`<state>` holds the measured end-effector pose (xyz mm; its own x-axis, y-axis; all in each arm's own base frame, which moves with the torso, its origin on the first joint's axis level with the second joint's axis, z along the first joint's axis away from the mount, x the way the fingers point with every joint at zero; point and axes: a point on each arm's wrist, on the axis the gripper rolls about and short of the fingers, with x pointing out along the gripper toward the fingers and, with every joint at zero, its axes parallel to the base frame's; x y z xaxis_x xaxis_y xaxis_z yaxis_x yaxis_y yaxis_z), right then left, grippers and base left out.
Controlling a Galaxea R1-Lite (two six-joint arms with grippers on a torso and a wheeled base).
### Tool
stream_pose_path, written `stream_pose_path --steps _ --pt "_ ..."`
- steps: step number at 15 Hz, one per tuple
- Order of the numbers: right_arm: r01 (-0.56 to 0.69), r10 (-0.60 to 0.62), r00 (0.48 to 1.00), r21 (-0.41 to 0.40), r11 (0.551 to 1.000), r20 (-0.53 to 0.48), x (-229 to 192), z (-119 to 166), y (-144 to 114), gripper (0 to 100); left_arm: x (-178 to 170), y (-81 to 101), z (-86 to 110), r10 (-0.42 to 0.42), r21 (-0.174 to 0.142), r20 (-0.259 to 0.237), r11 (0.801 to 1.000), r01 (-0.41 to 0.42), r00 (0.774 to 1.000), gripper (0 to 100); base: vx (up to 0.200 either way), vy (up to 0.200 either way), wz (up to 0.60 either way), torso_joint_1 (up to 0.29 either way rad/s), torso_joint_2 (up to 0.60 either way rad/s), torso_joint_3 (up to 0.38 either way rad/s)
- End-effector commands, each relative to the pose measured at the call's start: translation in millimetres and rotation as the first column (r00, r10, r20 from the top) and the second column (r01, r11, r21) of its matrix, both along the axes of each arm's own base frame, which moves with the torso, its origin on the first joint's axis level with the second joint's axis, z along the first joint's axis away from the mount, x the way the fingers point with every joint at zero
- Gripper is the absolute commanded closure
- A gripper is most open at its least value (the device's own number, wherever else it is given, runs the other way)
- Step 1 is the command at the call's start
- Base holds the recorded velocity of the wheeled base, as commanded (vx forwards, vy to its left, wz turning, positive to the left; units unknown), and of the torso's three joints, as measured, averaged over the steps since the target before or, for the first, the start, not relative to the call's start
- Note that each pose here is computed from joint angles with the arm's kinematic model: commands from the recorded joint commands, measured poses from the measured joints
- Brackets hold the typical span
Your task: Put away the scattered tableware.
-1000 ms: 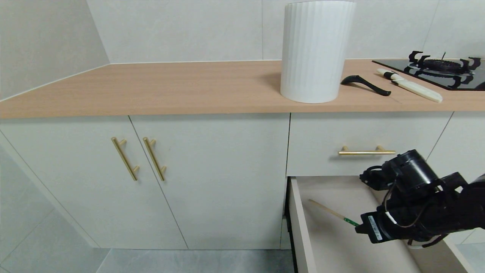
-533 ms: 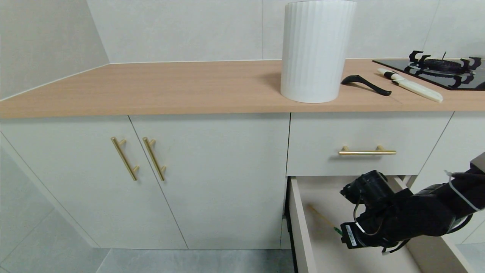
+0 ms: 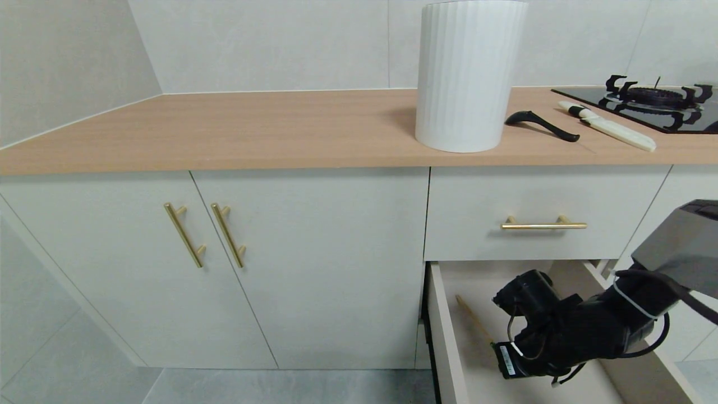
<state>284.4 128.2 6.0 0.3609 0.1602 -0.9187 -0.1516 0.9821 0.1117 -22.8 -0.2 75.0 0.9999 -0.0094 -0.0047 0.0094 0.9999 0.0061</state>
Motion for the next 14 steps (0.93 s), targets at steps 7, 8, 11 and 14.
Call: stream_pose_path --steps 7,8,11,14 --pt "0.037 -0.038 0.999 -0.048 0.998 -0.019 5.5 -38.1 5.9 100 0.0 0.0 0.0 0.000 0.000 0.000 1.000 0.000 1.000 0 0.000 0.000 0.00 0.000 0.00 0.000" --pt "0.037 -0.038 0.999 -0.048 0.998 -0.021 5.5 -38.6 5.9 100 0.0 0.0 0.0 0.000 0.000 0.000 1.000 0.000 1.000 0 0.000 0.000 0.00 0.000 0.00 0.000" --pt "0.036 -0.037 0.999 -0.048 0.998 -0.019 5.9 -38.4 6.1 100 0.0 0.0 0.0 0.000 0.000 0.000 1.000 0.000 1.000 0 0.000 0.000 0.00 0.000 0.00 0.000" --pt "0.037 -0.038 0.999 -0.046 0.998 -0.017 6.3 -38.1 6.3 0 0.0 0.0 0.0 0.000 0.000 0.000 1.000 0.000 1.000 0 0.000 0.000 0.00 0.000 0.00 0.000"
